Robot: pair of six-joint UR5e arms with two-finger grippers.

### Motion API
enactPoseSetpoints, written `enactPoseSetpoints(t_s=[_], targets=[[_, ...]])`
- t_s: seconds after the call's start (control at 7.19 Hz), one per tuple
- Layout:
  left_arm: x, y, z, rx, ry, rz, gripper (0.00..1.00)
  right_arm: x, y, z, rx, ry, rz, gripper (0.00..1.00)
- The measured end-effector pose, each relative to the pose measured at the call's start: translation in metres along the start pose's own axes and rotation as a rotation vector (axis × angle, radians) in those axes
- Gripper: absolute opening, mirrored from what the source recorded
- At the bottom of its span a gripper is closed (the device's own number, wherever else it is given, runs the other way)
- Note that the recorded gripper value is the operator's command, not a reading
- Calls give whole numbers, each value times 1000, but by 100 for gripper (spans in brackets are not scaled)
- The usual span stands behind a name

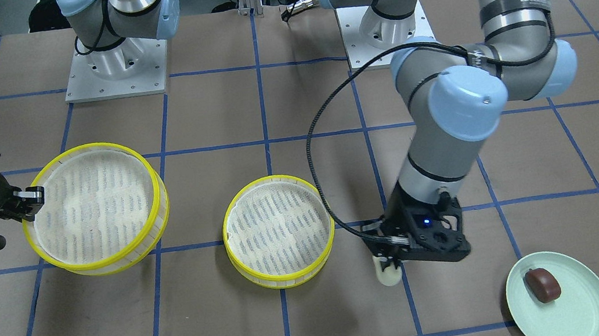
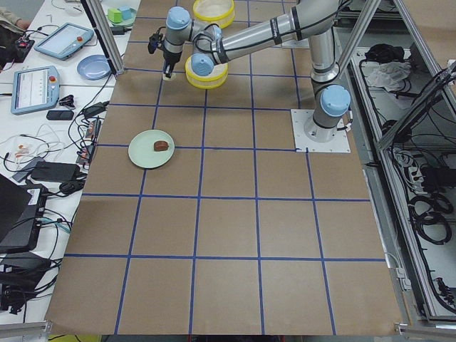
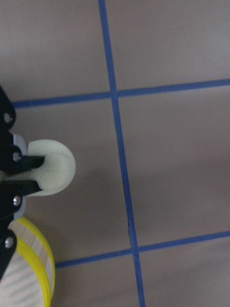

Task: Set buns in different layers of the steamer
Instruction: 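Lower the white bun into the bottom tier and open the left gripper, then set the top tier back with the right gripper while the left grasps the brown bun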

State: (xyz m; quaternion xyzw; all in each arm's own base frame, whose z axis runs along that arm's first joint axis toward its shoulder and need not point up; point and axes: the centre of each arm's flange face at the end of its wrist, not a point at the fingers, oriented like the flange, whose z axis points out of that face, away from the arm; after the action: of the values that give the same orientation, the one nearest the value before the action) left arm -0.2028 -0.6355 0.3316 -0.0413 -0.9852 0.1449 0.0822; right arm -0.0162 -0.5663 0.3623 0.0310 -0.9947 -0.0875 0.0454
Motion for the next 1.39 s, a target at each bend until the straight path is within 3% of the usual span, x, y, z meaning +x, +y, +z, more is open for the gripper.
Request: enactPoseSetpoints(t_s=[0.42, 0.56, 0.7, 1.11, 1.39], targets=[[92, 48, 36, -107, 99, -146, 0, -3, -3, 0, 17, -30, 2, 0], [103, 60, 47, -146, 150, -170, 45, -3, -4, 1, 23, -33, 3, 0], [107, 68, 54, -174, 175, -192, 99, -3, -7, 4, 24, -34, 3, 0], [106, 78, 62, -220, 172, -212, 100, -1, -11, 5, 43, -29, 4, 0], [92, 75, 59, -226, 114, -203, 100, -1, -16, 9, 52, -26, 4, 0]])
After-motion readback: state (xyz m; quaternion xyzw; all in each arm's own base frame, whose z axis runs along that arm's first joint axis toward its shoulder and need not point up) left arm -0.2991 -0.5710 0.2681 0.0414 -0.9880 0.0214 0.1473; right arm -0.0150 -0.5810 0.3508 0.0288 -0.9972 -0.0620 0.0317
